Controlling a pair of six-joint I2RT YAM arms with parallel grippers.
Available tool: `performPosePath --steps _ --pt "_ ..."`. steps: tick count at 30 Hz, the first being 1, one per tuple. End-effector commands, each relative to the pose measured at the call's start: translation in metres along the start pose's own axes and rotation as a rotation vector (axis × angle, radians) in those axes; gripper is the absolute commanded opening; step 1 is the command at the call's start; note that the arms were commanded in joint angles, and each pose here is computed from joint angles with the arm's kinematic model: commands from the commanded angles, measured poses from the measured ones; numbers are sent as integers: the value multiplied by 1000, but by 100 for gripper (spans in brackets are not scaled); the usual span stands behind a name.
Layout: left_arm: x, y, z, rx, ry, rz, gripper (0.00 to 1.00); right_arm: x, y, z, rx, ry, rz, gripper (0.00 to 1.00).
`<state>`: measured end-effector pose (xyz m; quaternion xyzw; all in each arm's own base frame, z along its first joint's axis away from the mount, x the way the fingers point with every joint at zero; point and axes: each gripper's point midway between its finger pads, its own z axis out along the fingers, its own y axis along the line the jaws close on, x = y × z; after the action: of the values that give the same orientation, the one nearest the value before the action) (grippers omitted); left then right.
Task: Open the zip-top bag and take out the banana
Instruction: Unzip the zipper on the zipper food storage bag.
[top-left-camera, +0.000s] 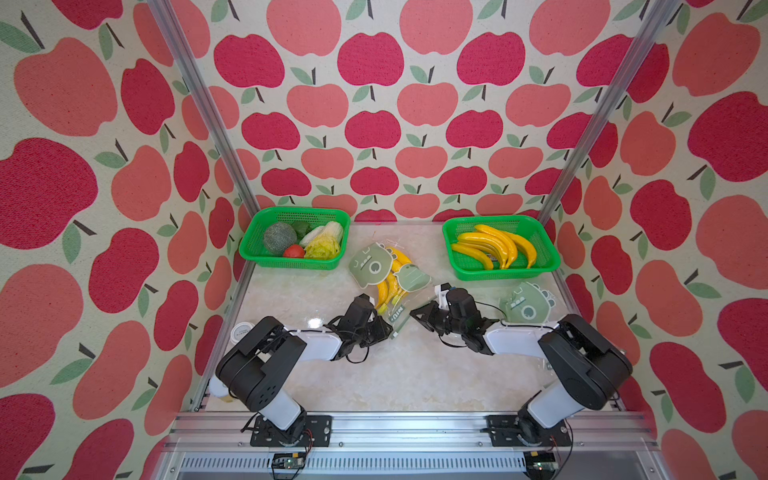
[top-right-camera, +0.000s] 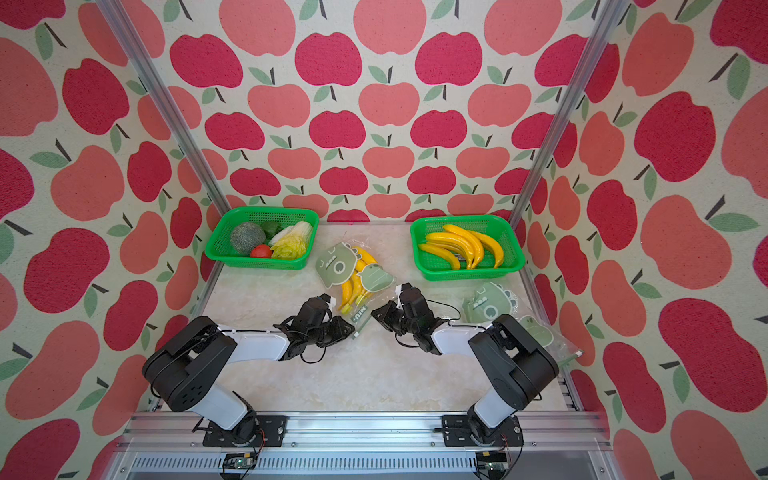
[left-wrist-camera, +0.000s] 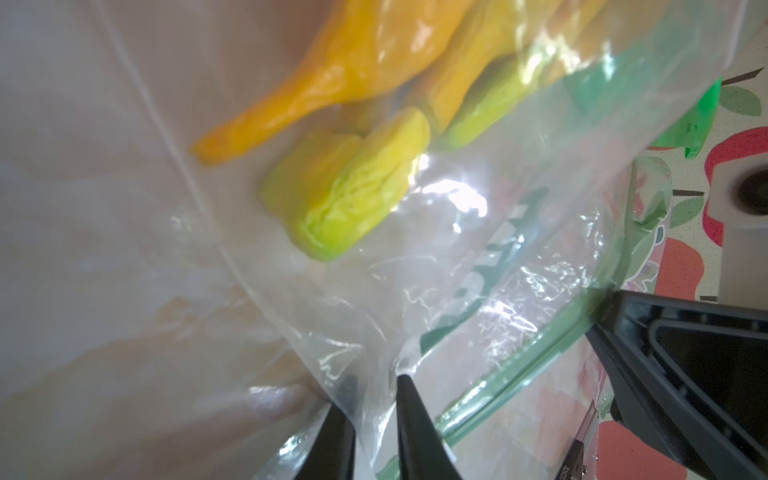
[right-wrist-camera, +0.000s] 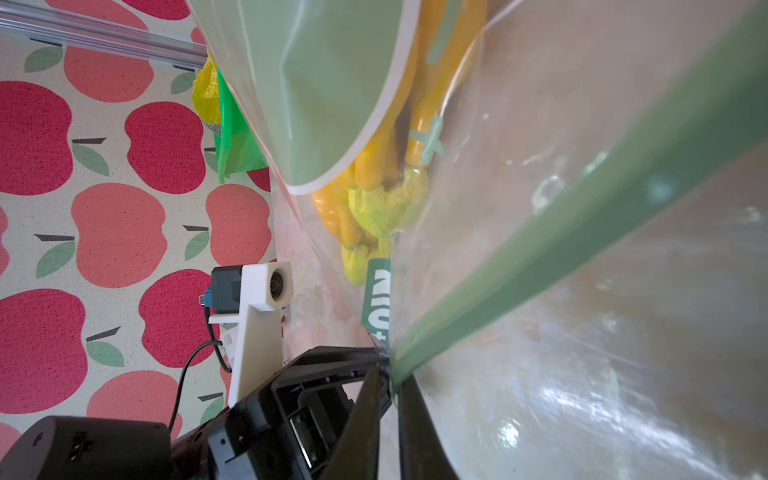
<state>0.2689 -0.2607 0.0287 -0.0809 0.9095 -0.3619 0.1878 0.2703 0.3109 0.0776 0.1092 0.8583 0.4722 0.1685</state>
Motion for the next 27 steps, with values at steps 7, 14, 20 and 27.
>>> performPosePath --steps 7,14,20,27 --pt "-8 -9 -7 -11 -29 31 0 11 -28 2 92 4 12 16" --pt "-10 -23 -7 1 -32 52 0 31 -10 3 69 32 -59 35" --pt "-15 -35 -5 16 -37 66 0 46 -12 13 33 74 -5 35" --pt "-14 -43 -3 24 -29 78 0 51 -8 23 -20 99 49 32"
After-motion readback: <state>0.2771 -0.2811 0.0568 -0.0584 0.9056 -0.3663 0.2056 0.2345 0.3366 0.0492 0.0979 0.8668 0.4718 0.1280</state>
